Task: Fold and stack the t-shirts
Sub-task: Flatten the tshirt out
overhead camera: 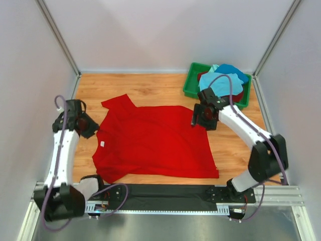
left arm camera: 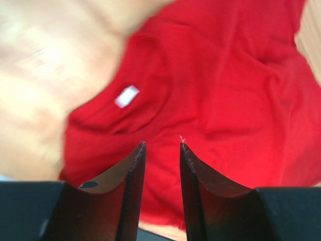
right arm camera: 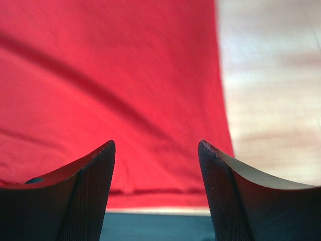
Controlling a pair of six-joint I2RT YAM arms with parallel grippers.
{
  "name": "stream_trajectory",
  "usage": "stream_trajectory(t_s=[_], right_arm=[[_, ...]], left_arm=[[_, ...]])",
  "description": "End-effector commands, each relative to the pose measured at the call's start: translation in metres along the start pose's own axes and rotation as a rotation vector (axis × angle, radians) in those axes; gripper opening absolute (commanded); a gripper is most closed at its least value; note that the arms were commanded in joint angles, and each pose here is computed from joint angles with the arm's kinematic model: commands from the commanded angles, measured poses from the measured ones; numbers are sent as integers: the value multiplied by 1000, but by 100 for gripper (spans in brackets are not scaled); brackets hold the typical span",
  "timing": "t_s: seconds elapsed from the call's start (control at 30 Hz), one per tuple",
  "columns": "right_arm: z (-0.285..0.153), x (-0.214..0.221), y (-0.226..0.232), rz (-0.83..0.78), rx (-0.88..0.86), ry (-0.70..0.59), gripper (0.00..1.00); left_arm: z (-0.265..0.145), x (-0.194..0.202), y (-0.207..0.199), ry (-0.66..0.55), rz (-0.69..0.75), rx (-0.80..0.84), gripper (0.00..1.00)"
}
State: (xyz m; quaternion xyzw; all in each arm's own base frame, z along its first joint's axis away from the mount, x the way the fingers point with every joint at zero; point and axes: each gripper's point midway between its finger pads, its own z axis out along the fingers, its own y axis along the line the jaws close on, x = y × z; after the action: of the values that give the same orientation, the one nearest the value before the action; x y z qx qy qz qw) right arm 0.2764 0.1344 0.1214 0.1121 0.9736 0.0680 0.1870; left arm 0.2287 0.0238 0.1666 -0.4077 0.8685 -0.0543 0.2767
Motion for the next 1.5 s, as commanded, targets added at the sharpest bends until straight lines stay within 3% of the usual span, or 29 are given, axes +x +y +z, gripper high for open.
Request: stream_trajectory(t_s=[0.0,0.07,0.23,0.33,0.53,0.6,0.7,0.8,1.23,1.47], right_arm=[[21,-47,41,-116,-69,-86,68],[38,-60,61,-161,-80,-76,68],[81,-73,93,-256,-43,-66,67],[98,-78,105,-264,-37,-59,66],[108,-84,111,-265,-26,-51,64],[107,-83,112,-259,-31,-46,63],[100,-85,113,-257,-39,-53,61],[93,-84,112,-261,-41,-54,60],[89,-73,98,-214,-36,-47,61],[79,-80,99,-204,-40,-56,61]], left_arm=[[36,-8,-70,16,171,213,40],[63,1,-87,78,243,181,36],[124,2,-112,204,266,116,33],[146,-18,-123,185,315,70,31],[157,-66,-169,45,385,163,34],[160,-84,-201,12,424,246,27],[199,-77,-228,86,434,316,16],[222,-81,-231,101,419,268,9],[286,-42,-229,209,395,150,10],[314,-50,-321,230,306,500,15]])
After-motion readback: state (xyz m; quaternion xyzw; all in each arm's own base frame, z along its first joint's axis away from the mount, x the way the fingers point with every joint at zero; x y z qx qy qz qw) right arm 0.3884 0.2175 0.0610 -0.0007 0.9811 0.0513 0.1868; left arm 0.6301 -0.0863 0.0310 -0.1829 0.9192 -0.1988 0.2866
